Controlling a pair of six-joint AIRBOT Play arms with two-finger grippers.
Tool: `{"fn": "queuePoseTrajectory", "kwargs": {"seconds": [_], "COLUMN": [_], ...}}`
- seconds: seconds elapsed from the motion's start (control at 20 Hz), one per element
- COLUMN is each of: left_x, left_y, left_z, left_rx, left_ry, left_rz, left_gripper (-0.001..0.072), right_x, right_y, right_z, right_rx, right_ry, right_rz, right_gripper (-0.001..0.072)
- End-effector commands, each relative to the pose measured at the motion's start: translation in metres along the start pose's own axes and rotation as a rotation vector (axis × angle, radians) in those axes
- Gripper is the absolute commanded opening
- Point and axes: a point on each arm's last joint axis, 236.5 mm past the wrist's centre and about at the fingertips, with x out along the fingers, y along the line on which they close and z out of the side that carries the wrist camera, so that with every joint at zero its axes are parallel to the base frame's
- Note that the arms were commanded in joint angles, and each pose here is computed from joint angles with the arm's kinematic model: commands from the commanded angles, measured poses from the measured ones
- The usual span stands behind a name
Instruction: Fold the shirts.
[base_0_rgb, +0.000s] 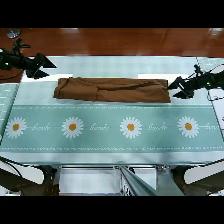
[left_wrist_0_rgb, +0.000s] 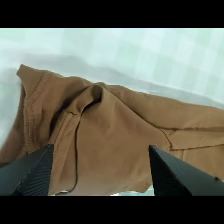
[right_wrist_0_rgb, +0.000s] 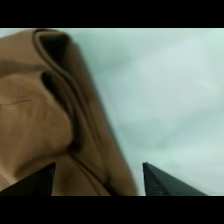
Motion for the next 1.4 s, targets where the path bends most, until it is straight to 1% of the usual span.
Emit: {"fn": "queuePoseTrajectory", "kwargs": {"seconds": [0.0,0.1,0.15,0.2,0.3,0.35,0.4,0.45,0.5,0.55,0.6,0.7,0.8,0.95,1.1,1.25,1.35], "left_x": [0.007,0.016,0.021,0.026,0.033,0.035,0.036,0.036,0.036,0.034,0.032,0.028,0.021,0.017,0.038,0.077,0.104], "left_y": [-0.013,-0.027,-0.036,-0.043,-0.054,-0.059,-0.063,-0.067,-0.071,-0.078,-0.085,-0.091,-0.106,-0.146,-0.191,-0.217,-0.238], "left_z": [0.001,0.002,0.0,-0.003,-0.01,-0.013,-0.015,-0.018,-0.023,-0.029,-0.035,-0.043,-0.05,-0.071,-0.112,-0.163,-0.196], "left_rx": [0.032,0.056,0.07,0.084,0.106,0.114,0.119,0.117,0.12,0.16,0.192,0.222,0.286,0.415,0.514,0.641,0.694], "left_ry": [-0.013,-0.03,-0.03,-0.025,-0.008,-0.001,0.006,0.016,0.034,0.055,0.075,0.101,0.099,0.099,0.15,0.207,0.209], "left_rz": [0.005,-0.005,-0.012,-0.016,-0.022,-0.025,-0.03,-0.043,-0.063,-0.093,-0.122,-0.134,-0.146,-0.174,-0.203,-0.144,-0.118], "left_gripper": [0.0701,0.0701,0.0701,0.0701,0.07,0.0697,0.0664,0.0471,0.0164,0.002,0.002,0.002,0.002,0.0019,0.0019,0.0019,0.0019], "right_x": [0.025,0.035,0.038,0.038,0.036,0.03,0.021,0.009,-0.004,-0.019,-0.034,-0.062,-0.086,-0.116,-0.147,-0.179,-0.19], "right_y": [0.031,0.043,0.048,0.052,0.059,0.062,0.066,0.069,0.07,0.071,0.072,0.069,0.067,0.071,0.081,0.096,0.103], "right_z": [-0.007,-0.013,-0.017,-0.019,-0.025,-0.025,-0.025,-0.023,-0.024,-0.027,-0.033,-0.051,-0.078,-0.125,-0.165,-0.193,-0.21], "right_rx": [0.01,0.008,-0.002,-0.018,-0.024,-0.038,-0.065,-0.094,-0.128,-0.169,-0.204,-0.258,-0.296,-0.33,-0.341,-0.346,-0.338], "right_ry": [0.041,0.066,0.075,0.085,0.103,0.098,0.078,0.052,0.029,0.01,-0.007,-0.055,-0.123,-0.223,-0.328,-0.414,-0.429], "right_rz": [0.126,0.147,0.15,0.151,0.17,0.171,0.164,0.147,0.122,0.088,0.06,0.002,-0.032,-0.02,0.01,0.05,0.074], "right_gripper": [0.0624,0.0622,0.0611,0.0553,0.0097,0.0019,0.0018,0.0018,0.0017,0.0015,0.0016,0.0015,0.0015,0.0015,0.0015,0.0017,0.0018]}}
